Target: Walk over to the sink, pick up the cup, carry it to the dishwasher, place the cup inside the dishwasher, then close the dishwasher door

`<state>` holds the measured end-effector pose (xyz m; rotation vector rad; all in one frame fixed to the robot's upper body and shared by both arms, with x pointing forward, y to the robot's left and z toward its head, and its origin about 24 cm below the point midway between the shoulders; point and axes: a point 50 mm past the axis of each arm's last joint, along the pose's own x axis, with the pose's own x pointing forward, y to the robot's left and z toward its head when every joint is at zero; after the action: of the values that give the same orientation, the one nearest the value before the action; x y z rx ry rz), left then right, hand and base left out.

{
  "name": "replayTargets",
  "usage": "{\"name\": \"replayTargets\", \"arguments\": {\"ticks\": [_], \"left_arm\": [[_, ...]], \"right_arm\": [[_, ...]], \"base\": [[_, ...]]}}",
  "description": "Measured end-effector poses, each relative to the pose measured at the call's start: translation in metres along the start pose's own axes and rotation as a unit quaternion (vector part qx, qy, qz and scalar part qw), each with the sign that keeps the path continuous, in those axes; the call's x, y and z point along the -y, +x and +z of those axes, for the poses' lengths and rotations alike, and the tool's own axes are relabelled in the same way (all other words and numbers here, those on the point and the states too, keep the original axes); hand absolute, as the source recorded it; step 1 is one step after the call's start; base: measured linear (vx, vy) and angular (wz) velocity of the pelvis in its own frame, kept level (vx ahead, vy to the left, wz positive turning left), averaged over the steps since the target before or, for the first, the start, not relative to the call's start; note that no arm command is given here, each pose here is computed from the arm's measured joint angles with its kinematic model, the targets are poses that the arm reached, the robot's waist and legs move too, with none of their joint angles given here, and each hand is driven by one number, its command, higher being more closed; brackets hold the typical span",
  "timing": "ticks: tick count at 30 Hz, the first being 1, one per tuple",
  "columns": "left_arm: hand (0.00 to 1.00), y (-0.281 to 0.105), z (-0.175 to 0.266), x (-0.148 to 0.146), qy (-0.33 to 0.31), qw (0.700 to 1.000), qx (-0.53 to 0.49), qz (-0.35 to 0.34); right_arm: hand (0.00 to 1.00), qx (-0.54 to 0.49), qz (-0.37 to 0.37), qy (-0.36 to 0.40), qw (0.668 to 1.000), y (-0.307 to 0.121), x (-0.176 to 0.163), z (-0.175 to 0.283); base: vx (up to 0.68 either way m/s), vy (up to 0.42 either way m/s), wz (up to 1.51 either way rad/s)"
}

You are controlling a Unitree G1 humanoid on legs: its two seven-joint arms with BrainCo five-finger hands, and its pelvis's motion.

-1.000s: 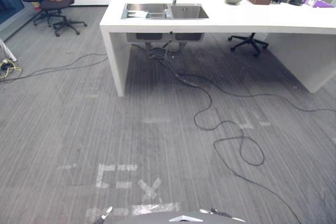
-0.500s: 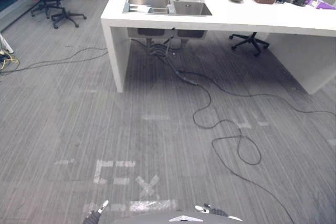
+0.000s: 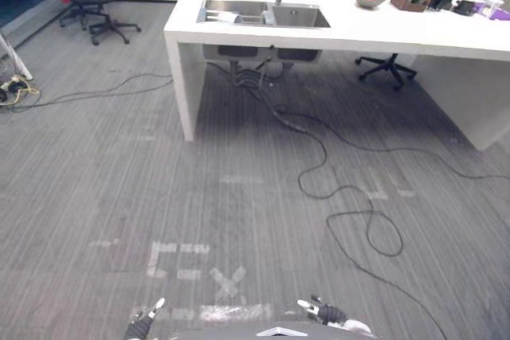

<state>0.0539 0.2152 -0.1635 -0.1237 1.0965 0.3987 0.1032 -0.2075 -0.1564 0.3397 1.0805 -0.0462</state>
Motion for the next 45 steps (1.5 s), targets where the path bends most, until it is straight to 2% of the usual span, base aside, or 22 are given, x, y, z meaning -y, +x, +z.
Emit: {"name": "replayTargets", "arguments": {"ticks": [5, 11, 13, 19, 23, 27, 29, 32, 34, 36, 37, 39, 40, 42, 45], "left_arm": [[0.00, 0.000, 0.000, -0.001, -0.022, 1.000, -0.002, -0.002], [0.00, 0.000, -0.005, 0.003, -0.115, 0.993, -0.026, 0.006], [0.00, 0.000, -0.007, 0.003, -0.124, 0.992, -0.028, 0.011], [0.00, -0.003, -0.018, 0.017, -0.101, 0.994, -0.052, 0.000], [0.00, -0.001, -0.008, 0.018, -0.071, 0.997, -0.030, 0.007], [0.00, 0.002, 0.010, 0.019, -0.112, 0.994, -0.001, -0.001], [0.00, 0.003, 0.033, 0.021, -0.066, 0.996, 0.055, -0.015], [0.00, -0.007, 0.068, 0.049, 0.004, 0.985, 0.163, -0.059], [0.00, -0.017, 0.103, 0.066, 0.042, 0.963, 0.258, -0.067], [0.00, -0.042, 0.146, 0.097, 0.071, 0.918, 0.382, -0.082], [0.00, -0.050, 0.154, 0.102, 0.076, 0.906, 0.408, -0.079], [0.00, -0.088, 0.192, 0.113, 0.087, 0.843, 0.525, -0.074], [0.00, -0.098, 0.201, 0.116, 0.091, 0.825, 0.552, -0.074], [0.00, -0.128, 0.229, 0.126, 0.142, 0.752, 0.641, -0.055], [0.00, -0.146, 0.241, 0.137, 0.206, 0.689, 0.694, -0.031]], "right_arm": [[0.00, 0.007, 0.007, 0.024, 1.000, 0.001, -0.004, 0.001], [0.00, 0.014, 0.030, 0.046, 0.998, -0.005, 0.002, -0.003], [0.00, 0.023, 0.030, 0.056, 0.998, -0.007, 0.002, -0.005], [0.00, 0.021, 0.003, 0.084, 0.996, -0.014, 0.020, -0.009], [0.00, 0.013, -0.012, 0.086, 0.996, -0.013, 0.023, -0.006], [0.00, 0.004, 0.004, 0.073, 0.997, -0.005, 0.010, 0.002], [0.00, 0.028, 0.015, 0.085, 0.996, 0.003, -0.006, 0.015], [0.00, 0.046, 0.027, 0.077, 0.996, 0.005, -0.012, 0.027], [0.00, 0.051, 0.046, 0.064, 0.996, 0.009, -0.024, 0.036], [0.00, 0.056, 0.054, 0.052, 0.996, 0.012, -0.030, 0.046], [0.00, 0.053, 0.057, 0.046, 0.996, 0.013, -0.032, 0.047], [0.00, 0.034, 0.063, 0.047, 0.996, 0.015, -0.041, 0.038], [0.00, 0.028, 0.060, 0.054, 0.996, 0.015, -0.041, 0.033], [0.00, 0.025, 0.048, 0.064, 0.996, 0.015, -0.042, 0.032], [0.00, 0.041, 0.041, 0.071, 0.996, 0.013, -0.041, 0.032]], "base": [[0.11, -0.004, 0.25], [0.30, -0.114, 0.09], [0.53, -0.269, 0.16], [0.69, -0.354, 0.12], [0.63, -0.242, -0.02], [0.43, -0.081, -0.35], [0.44, 0.074, -0.47], [0.39, 0.152, -0.24], [0.35, 0.146, -0.02], [0.33, 0.137, 0.15], [0.39, 0.182, -0.11], [0.38, 0.153, -0.25], [0.33, 0.105, -0.27], [0.34, 0.108, -0.18], [0.35, 0.087, -0.22]]}}
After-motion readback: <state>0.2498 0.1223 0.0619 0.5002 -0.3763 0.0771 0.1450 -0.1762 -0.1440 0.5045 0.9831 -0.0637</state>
